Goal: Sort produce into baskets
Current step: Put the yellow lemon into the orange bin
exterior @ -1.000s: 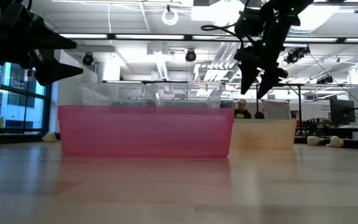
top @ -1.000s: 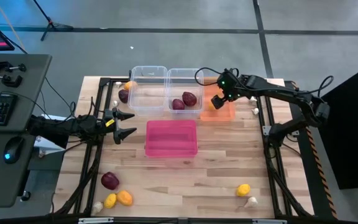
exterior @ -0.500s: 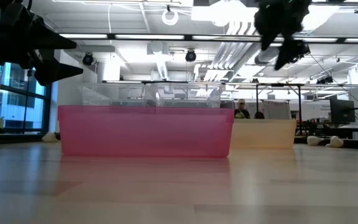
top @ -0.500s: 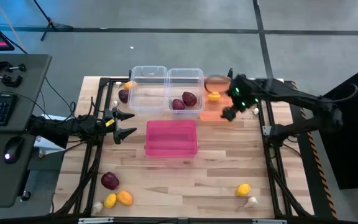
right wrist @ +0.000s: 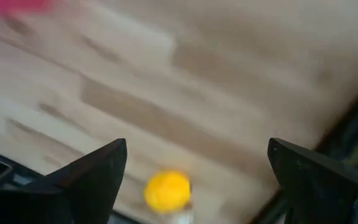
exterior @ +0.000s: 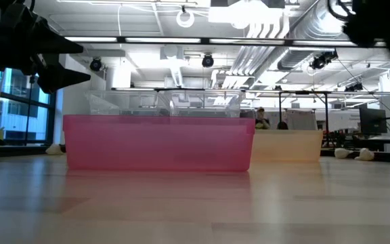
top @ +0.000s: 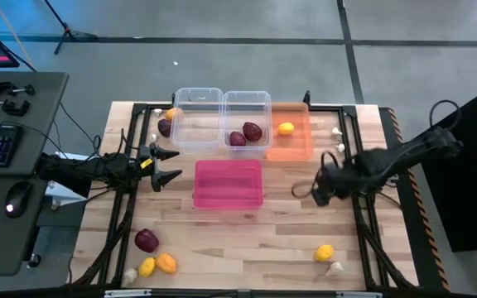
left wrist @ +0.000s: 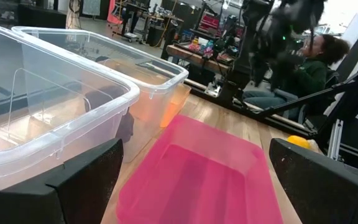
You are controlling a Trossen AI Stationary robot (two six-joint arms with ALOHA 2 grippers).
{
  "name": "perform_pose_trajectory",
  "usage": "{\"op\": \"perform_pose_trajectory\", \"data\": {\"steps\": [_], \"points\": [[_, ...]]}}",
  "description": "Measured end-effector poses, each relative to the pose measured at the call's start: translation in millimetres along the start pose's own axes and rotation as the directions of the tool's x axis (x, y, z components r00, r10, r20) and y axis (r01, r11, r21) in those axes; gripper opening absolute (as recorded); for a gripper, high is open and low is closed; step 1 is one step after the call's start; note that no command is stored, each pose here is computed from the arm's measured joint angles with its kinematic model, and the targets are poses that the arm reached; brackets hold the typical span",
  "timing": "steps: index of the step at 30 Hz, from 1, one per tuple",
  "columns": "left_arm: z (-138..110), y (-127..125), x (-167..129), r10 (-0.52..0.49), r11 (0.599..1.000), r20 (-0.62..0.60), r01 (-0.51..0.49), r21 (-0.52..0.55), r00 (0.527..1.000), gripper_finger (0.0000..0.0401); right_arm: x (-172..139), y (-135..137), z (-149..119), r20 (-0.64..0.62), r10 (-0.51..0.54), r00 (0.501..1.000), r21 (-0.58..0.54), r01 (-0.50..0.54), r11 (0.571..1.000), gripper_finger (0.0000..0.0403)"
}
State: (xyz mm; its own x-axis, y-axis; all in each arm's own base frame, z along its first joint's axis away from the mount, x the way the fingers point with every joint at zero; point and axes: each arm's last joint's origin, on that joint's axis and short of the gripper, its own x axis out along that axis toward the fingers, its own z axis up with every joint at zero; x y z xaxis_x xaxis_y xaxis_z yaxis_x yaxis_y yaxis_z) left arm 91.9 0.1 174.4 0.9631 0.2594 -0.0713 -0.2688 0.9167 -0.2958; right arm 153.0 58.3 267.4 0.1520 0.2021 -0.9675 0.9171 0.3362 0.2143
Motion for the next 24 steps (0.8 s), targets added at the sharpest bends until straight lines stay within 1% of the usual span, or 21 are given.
{"op": "perform_pose_trajectory", "data": {"steps": [2,4,8,12,16,22,24], "points": [[0,0,0,-0.001,1.000,0.000,0.001,0.000,1.000,0.0390,14,-2,-12,-0.082,-0.008,0.997,0.050,0.012,0.999,0.0378],[0,0,0,0.000,1.000,0.000,0.000,0.000,1.000,0.0390,26,-2,-24,-0.152,0.005,0.988,0.072,0.006,0.997,0.0378],[0,0,0,0.000,1.000,0.000,0.000,0.000,1.000,0.0390,47,-2,-43,-0.228,0.059,0.972,0.122,-0.031,0.992,0.0378],[0,0,0,0.000,1.000,0.000,0.000,0.000,1.000,0.0390,62,-3,-57,-0.279,0.123,0.952,0.171,-0.077,0.982,0.0378],[0,0,0,-0.001,1.000,0.000,0.001,0.000,1.000,0.0390,68,-2,-66,-0.320,0.171,0.932,0.206,-0.107,0.973,0.0378],[0,0,0,-0.001,1.000,0.000,0.001,0.000,1.000,0.0390,79,0,-77,-0.329,0.128,0.936,0.210,-0.059,0.976,0.0378],[0,0,0,-0.001,1.000,0.000,0.001,0.000,1.000,0.0390,85,5,-81,-0.337,0.134,0.932,0.202,-0.067,0.977,0.0378]]}}
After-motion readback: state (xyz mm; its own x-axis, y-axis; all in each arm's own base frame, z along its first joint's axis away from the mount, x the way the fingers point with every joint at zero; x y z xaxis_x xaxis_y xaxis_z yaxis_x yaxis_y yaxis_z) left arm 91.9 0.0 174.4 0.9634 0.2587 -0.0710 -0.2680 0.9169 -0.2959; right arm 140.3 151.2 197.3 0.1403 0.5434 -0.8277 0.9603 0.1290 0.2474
